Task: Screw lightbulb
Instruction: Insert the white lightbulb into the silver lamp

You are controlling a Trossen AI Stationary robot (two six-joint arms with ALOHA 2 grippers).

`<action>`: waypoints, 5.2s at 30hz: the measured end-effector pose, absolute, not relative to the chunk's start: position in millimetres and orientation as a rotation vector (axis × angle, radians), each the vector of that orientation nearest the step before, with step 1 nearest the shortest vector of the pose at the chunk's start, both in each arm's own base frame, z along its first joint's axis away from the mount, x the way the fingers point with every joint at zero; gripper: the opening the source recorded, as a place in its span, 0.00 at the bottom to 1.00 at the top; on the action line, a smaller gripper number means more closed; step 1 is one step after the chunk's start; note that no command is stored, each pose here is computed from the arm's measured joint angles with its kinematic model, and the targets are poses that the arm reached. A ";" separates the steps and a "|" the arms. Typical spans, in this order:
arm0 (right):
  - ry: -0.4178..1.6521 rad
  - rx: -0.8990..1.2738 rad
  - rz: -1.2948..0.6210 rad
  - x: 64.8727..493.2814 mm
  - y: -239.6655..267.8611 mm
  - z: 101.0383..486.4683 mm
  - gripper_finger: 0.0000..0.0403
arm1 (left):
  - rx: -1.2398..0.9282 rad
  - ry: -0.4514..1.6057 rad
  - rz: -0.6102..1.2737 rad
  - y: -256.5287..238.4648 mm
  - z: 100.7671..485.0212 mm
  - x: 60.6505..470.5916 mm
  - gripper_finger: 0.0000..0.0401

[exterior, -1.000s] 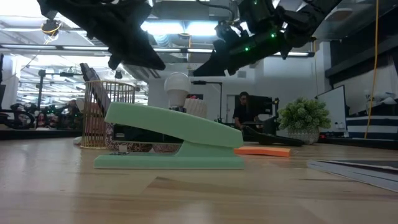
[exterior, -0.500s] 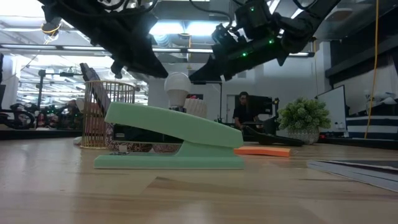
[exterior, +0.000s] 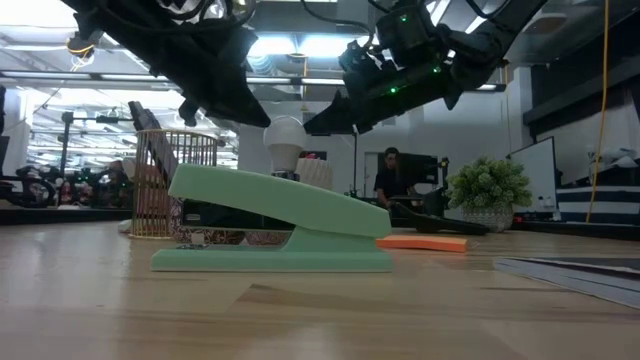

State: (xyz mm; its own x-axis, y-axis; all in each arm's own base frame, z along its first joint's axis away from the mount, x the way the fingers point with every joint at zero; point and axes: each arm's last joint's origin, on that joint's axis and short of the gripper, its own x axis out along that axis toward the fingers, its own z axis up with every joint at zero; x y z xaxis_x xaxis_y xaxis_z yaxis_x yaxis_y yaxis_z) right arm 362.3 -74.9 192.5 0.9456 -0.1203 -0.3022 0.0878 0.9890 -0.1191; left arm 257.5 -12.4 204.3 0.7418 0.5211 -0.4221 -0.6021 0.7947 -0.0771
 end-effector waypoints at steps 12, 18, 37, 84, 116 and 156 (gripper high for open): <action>0.327 -0.097 -0.072 362.0 -73.4 191.0 0.02 | -0.210 0.405 0.625 -12.1 203.6 257.0 0.00; 0.341 -0.086 -0.021 361.6 -71.1 189.5 0.02 | -0.198 0.417 0.643 -11.5 202.4 255.8 0.00; 0.356 -0.080 0.083 363.0 -56.9 187.3 0.02 | -0.202 0.398 0.709 0.0 203.0 256.0 0.00; 0.338 -0.103 -0.022 359.8 -60.4 197.7 0.02 | -0.155 0.406 0.753 -1.4 204.4 252.2 0.00; 0.328 -0.117 -0.170 360.8 -78.8 193.3 0.02 | -0.156 0.418 0.577 -20.2 199.9 261.0 0.00; 0.339 -0.058 0.006 363.9 -54.8 190.6 0.02 | -0.139 0.402 0.743 -14.1 197.0 256.4 0.00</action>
